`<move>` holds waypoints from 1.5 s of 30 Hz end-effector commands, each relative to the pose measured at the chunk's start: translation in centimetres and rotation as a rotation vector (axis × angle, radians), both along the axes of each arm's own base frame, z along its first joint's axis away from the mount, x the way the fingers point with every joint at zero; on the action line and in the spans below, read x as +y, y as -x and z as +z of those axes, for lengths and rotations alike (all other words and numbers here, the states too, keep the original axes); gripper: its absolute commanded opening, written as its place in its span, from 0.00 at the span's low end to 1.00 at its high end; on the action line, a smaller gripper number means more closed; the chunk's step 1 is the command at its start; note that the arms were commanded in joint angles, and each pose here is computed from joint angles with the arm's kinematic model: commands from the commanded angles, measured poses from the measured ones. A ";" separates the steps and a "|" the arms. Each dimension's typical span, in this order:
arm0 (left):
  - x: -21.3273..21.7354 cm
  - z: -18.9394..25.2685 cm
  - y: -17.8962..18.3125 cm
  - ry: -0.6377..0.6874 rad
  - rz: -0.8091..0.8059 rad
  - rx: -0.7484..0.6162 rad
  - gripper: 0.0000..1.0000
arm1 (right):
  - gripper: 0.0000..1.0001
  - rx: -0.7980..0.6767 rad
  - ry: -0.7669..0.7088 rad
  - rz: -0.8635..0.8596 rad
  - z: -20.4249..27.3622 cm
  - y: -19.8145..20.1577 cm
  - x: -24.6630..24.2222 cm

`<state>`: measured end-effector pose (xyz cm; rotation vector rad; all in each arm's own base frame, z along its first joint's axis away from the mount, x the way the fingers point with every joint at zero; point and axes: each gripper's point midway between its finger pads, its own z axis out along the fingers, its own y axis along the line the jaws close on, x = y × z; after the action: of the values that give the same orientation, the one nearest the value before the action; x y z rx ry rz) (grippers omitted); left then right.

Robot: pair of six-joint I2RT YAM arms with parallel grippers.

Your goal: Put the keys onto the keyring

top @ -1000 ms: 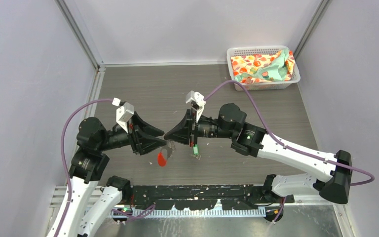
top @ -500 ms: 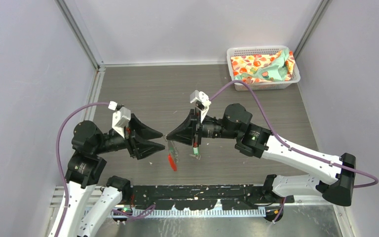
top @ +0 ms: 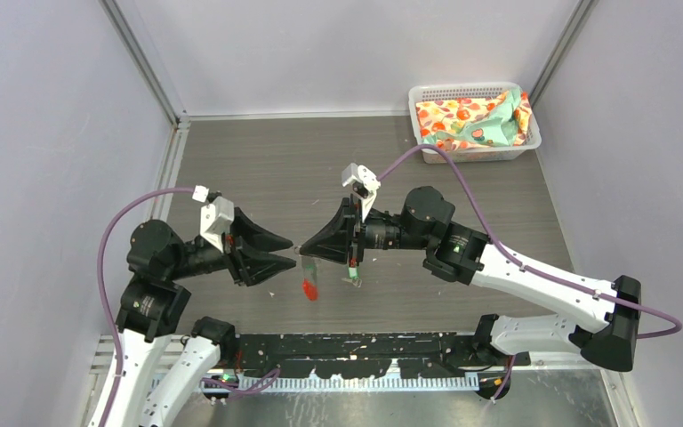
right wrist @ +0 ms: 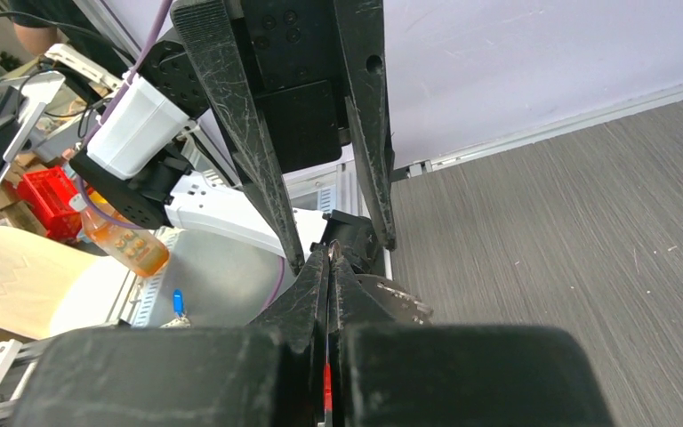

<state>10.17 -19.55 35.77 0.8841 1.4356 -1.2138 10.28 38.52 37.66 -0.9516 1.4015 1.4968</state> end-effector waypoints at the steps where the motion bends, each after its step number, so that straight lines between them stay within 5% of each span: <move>1: 0.0 0.6 -0.2 0.012 0.008 -0.026 0.46 | 0.01 -0.043 -0.108 0.030 3.4 0.7 -0.1; 10: -0.2 0.4 -0.3 0.028 0.000 -0.004 0.48 | 0.01 -0.033 -0.115 0.052 3.5 0.7 0.5; 22: -0.3 0.4 0.3 0.033 -0.038 -0.009 0.20 | 0.01 -0.025 -0.133 0.062 3.9 0.8 0.8; 41: -0.2 -0.1 0.3 0.029 -0.026 0.024 0.23 | 0.01 -0.022 -0.154 0.068 4.1 1.0 0.6; 45: -0.2 0.0 -0.3 0.030 0.004 0.036 0.01 | 0.01 -0.016 -0.150 0.072 4.0 1.0 0.7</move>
<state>10.01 -19.80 35.66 0.8700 1.4347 -1.2627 9.89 39.56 37.83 -0.9535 1.3853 1.5732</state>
